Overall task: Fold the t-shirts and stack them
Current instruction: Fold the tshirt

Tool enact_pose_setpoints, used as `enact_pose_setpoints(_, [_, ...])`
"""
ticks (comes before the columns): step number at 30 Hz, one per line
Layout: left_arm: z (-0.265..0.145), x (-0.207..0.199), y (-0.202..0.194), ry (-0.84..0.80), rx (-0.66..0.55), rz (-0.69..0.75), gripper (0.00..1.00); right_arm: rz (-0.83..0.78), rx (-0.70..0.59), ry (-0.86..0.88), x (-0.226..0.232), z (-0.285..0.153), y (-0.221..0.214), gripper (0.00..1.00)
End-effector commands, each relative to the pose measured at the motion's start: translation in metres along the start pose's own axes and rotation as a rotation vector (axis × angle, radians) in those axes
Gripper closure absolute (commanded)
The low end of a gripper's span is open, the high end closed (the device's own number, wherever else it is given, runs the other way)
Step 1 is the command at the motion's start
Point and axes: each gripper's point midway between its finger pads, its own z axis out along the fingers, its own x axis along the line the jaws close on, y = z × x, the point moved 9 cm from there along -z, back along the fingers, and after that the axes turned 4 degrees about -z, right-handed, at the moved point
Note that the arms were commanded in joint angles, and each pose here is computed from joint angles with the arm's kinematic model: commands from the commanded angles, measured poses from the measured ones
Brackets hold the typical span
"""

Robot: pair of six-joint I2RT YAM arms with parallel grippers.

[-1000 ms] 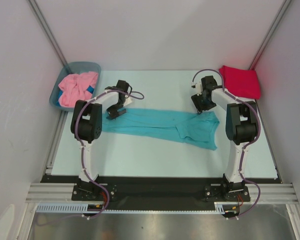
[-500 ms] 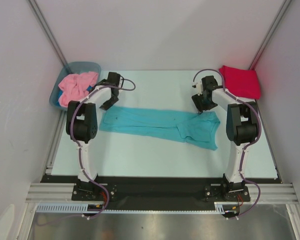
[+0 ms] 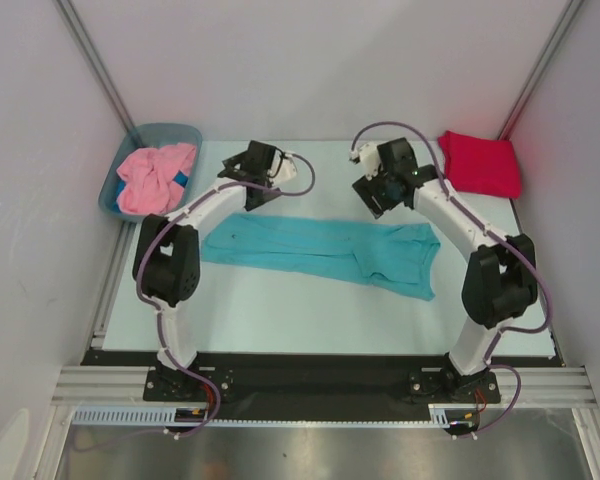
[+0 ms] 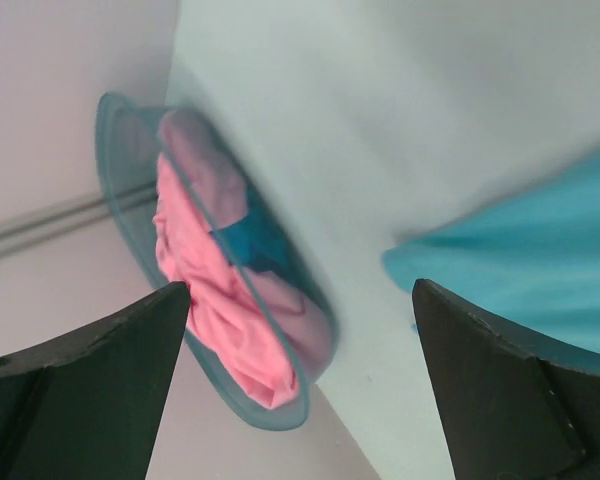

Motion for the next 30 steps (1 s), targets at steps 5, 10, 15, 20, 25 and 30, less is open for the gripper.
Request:
enact_pose_setpoints(5, [0.021, -0.040, 0.007, -0.094, -0.025, 0.142, 0.00, -0.332, 0.070, 0.062, 0.053, -0.006, -0.042, 0.28])
enact_pose_setpoints(10, [0.037, -0.052, 0.008, -0.106, -0.023, 0.139, 0.00, -0.275, 0.071, 0.059, 0.042, 0.000, -0.039, 0.58])
enact_pose_setpoints(15, [0.046, -0.061, 0.009, -0.128, -0.046, 0.127, 0.00, -0.240, 0.098, 0.088, 0.044, 0.007, -0.044, 0.85])
enact_pose_setpoints(20, [0.048, -0.064, 0.012, -0.137, -0.034, 0.077, 0.26, -0.228, 0.120, 0.085, 0.043, 0.011, -0.053, 0.86])
enact_pose_setpoints(25, [0.040, -0.055, 0.018, -0.140, -0.036, 0.025, 0.99, -0.187, 0.134, 0.092, 0.041, 0.018, -0.058, 0.86])
enact_pose_setpoints(30, [0.036, -0.053, 0.021, -0.178, -0.034, -0.008, 1.00, -0.176, 0.121, 0.082, 0.039, 0.021, -0.054, 0.85])
